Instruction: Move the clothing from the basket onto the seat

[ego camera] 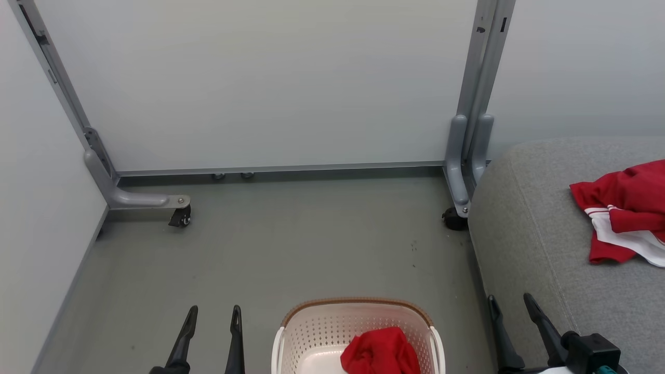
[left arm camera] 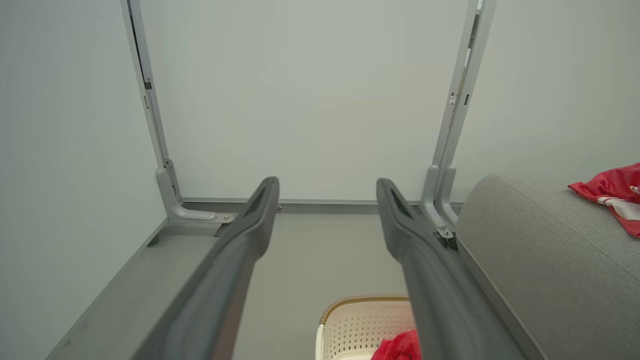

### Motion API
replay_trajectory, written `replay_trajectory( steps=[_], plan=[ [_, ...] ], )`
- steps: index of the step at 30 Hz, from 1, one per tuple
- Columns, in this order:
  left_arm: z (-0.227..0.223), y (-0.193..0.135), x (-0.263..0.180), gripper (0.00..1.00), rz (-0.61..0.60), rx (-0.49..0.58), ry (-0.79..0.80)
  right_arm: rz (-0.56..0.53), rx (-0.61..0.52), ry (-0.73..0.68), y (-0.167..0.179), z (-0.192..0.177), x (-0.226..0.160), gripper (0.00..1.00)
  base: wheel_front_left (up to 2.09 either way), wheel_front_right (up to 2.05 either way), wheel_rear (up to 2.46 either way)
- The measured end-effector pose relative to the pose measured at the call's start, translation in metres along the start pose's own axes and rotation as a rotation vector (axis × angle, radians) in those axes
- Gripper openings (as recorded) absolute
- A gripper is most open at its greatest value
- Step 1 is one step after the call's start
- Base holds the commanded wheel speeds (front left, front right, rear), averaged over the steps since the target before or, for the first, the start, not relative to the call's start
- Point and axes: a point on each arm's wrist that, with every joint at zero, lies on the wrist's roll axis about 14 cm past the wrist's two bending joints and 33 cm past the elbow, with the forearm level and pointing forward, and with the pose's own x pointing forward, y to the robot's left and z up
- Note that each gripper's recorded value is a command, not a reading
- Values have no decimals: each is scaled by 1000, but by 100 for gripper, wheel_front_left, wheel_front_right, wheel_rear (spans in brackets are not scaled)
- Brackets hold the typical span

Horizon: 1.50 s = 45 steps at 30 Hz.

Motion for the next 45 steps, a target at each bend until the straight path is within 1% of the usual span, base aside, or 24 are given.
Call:
replay_trajectory(
  steps=[7, 16, 24, 26, 29, 31, 36, 45],
  plan=[
    [-5, -2, 0, 100, -6, -2, 16, 2, -2, 5, 1, -2, 1, 100, 0, 0, 0],
    [-26, -4, 0, 100, -25, 12, 88, -3, -22, 35, -3, -10, 5, 100, 0, 0, 0],
    [-55, -17, 14, 100, -92, 40, 183, -98, -45, 21, -38, -4, 20, 100, 0, 0, 0],
    [-63, -20, 21, 100, -108, 36, 210, -107, -73, 11, -44, 0, 27, 100, 0, 0, 0],
    [-68, -22, 42, 100, -113, 29, 218, -133, -94, -47, -56, 19, 46, 100, 0, 0, 0],
    [-70, -27, 59, 100, -137, 38, 217, -149, -113, -84, -65, 30, 59, 100, 0, 0, 0],
    [-98, -46, 95, 100, -239, 50, 274, -218, -127, -167, -94, 53, 88, 100, 0, 0, 0],
    [-169, -94, 143, 100, -481, 93, 404, -318, -158, -174, -141, 41, 117, 100, 0, 0, 0]
  ],
)
